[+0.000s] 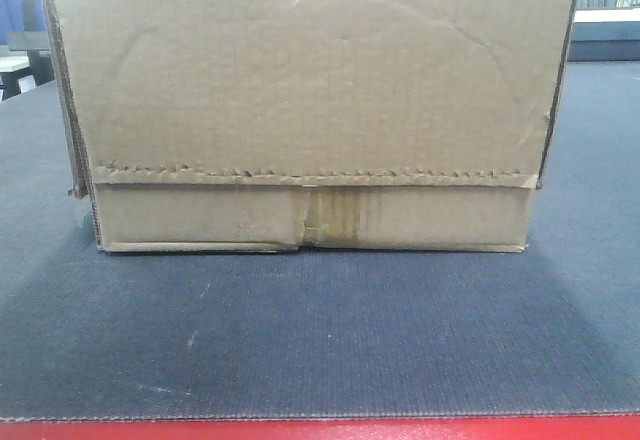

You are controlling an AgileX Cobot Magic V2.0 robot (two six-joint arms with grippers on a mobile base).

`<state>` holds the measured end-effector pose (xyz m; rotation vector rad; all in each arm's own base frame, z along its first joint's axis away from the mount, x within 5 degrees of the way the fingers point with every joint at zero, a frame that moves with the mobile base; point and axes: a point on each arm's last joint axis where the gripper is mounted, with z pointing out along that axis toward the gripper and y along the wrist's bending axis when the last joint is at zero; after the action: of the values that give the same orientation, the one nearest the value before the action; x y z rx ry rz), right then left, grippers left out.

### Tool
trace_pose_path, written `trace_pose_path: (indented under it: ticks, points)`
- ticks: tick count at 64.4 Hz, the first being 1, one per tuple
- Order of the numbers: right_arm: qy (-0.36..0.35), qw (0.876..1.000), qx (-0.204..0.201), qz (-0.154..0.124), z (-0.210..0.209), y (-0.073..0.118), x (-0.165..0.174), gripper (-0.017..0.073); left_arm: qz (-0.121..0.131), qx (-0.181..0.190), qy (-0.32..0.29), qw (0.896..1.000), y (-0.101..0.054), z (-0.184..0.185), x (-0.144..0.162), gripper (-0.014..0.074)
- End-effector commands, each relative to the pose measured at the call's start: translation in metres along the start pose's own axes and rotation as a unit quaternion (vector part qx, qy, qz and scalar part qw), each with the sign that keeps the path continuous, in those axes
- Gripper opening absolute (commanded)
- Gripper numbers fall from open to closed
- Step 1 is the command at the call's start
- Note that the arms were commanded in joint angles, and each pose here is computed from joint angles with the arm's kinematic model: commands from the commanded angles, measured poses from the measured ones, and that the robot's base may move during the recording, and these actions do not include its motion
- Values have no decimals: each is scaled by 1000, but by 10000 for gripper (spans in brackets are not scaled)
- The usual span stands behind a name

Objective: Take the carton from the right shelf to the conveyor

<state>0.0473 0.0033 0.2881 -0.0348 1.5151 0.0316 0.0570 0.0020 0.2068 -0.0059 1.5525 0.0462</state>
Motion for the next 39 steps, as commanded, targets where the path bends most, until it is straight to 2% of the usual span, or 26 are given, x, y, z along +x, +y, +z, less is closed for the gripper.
trace_pose_path:
  ticks: [1, 18, 23, 39]
  points:
    - [-20, 1000, 21, 12, 2, -2, 19, -58, -1, -1, -18, 1000, 0, -1, -3, 14]
    - [10, 999, 29, 16, 4, -4, 79, -58, -1, -1, -18, 1000, 0, -1, -3, 14]
    - [-21, 999, 35, 15, 4, -5, 74, -58, -1, -1, -18, 1000, 0, -1, -3, 14]
    - [-13, 999, 34, 14, 4, -5, 76, -58, -1, -1, -18, 1000, 0, -1, -3, 14]
